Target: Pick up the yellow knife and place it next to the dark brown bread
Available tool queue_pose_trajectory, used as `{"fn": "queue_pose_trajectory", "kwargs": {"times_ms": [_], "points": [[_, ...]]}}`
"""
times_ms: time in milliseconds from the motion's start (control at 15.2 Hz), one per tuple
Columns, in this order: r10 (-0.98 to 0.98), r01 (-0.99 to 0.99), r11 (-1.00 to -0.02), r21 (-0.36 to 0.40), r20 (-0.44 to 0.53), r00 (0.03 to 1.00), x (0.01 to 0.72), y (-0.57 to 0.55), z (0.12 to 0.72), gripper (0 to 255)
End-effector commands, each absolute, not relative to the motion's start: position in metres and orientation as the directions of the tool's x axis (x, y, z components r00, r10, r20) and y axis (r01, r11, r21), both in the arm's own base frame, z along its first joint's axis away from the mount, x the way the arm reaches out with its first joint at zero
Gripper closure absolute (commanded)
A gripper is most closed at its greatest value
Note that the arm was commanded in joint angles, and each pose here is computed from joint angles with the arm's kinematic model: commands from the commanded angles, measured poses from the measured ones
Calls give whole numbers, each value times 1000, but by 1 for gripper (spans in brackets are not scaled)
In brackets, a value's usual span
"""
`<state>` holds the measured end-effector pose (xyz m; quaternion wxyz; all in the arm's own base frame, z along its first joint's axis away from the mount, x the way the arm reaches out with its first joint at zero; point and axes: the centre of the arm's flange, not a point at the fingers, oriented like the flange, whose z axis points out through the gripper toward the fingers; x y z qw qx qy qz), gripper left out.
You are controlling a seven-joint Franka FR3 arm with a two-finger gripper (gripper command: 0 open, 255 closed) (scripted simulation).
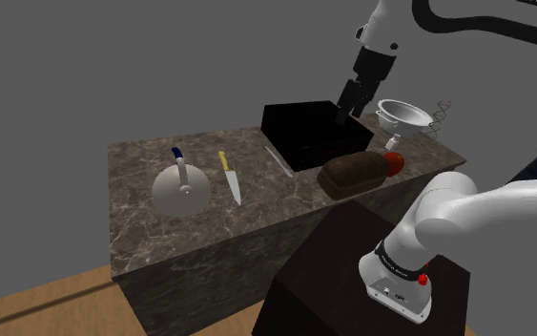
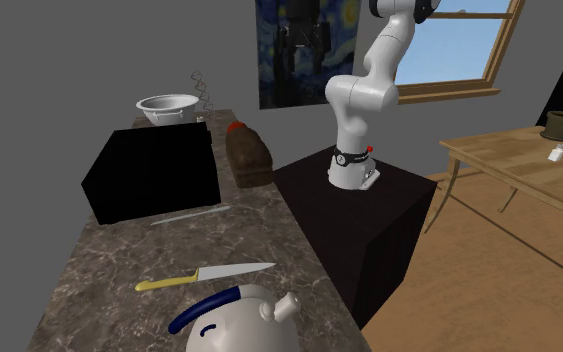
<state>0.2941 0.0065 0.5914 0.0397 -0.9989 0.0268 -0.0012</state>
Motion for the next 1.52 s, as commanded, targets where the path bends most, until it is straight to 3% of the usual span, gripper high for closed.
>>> {"fn": "queue_pose_trajectory", "kwargs": {"times_ms": [0,1452], "points": [[-54,-53,-995,-79,0,999,294,6,591,0],[-48,-47,-998,-45,35,998,495,33,388,0]]}}
